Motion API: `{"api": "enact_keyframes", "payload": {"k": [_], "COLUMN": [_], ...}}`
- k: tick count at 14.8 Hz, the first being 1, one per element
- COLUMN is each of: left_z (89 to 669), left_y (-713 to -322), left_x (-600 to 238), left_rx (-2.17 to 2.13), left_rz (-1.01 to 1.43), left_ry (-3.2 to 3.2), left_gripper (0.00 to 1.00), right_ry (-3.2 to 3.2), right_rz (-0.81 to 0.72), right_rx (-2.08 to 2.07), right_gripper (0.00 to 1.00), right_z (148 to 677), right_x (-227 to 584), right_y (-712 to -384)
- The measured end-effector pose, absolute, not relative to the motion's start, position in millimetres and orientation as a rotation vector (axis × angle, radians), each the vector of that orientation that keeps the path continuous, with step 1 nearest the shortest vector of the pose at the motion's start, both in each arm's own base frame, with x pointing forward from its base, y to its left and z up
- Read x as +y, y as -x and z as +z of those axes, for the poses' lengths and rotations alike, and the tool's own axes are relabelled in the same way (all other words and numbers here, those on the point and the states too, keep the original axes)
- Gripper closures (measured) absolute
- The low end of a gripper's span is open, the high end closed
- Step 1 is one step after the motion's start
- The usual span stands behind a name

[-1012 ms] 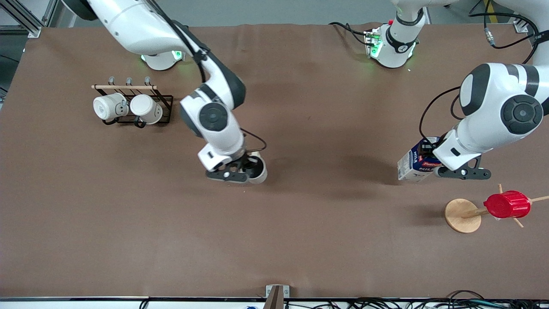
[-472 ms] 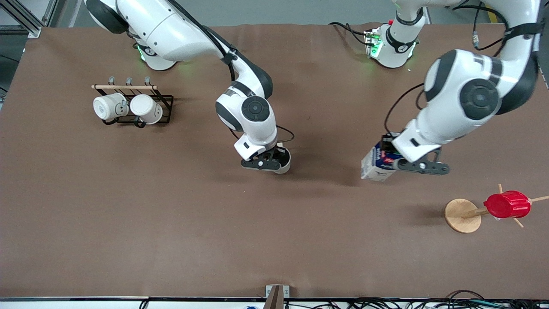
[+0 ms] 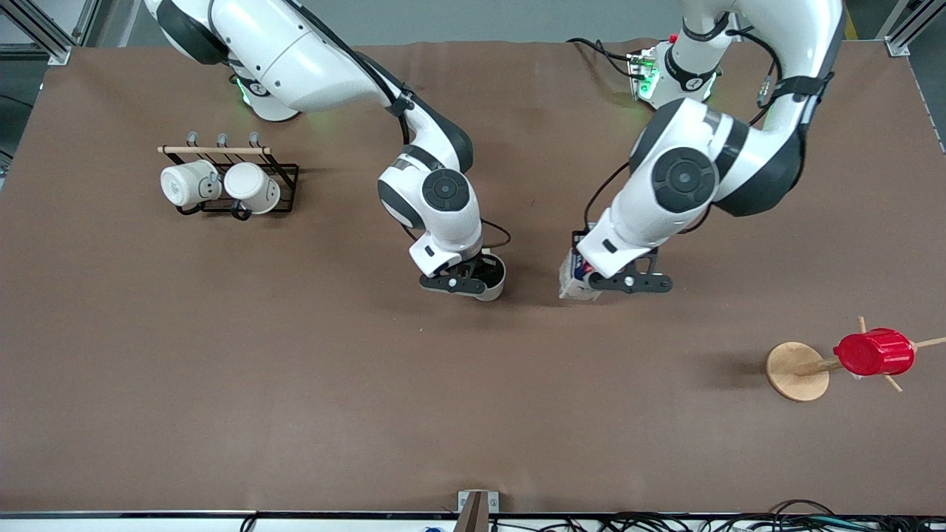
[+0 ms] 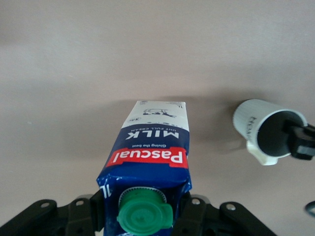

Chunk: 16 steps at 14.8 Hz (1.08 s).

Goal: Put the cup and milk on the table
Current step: 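Carry the cup with the right gripper while the left gripper carries the carton, then release the cup and withdraw the right gripper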

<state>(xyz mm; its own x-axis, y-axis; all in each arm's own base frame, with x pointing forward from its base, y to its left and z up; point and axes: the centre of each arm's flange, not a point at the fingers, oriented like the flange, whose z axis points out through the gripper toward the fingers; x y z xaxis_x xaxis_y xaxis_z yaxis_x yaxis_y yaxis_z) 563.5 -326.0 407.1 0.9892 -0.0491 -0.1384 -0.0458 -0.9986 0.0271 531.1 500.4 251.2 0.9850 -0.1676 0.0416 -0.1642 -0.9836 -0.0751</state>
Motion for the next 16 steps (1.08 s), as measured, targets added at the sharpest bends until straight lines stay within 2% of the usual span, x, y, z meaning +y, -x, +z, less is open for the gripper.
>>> {"api": "enact_keyframes", "payload": {"k": [4, 5, 7, 8, 12, 16], "left_z": [386.5, 382.3, 376.4, 374.4, 364.3, 355.5], "left_y": [-559.2, -559.3, -559.3, -559.9, -566.6, -565.5], "left_x": [-370.7, -375.0, -384.6, -389.2, -401.2, -409.4], "left_rx": [-0.002, 0.006, 0.028, 0.033, 0.031, 0.009], "left_rz": [-0.250, -0.257, -0.265, -0.266, -0.270, -0.276], "left_ry": [-3.105, -3.105, -3.103, -3.100, -3.092, -3.099], "left_gripper": [0.51, 0.51, 0.51, 0.51, 0.51, 0.51], "right_ry": [3.039, 3.055, 3.086, 3.099, 3.134, 3.185], "right_rz": [-0.097, -0.100, -0.127, -0.144, -0.223, -0.261], "right_rx": [0.307, 0.343, 0.455, 0.512, 0.666, 0.557], "right_gripper": [0.34, 0.27, 0.04, 0.00, 0.00, 0.00], "right_z": [293.5, 316.3, 376.5, 407.1, 513.3, 578.6], "right_x": [489.6, 475.0, 426.9, 396.1, 247.0, 121.0], "right_y": [-548.3, -557.2, -580.0, -591.1, -625.3, -630.5]}}
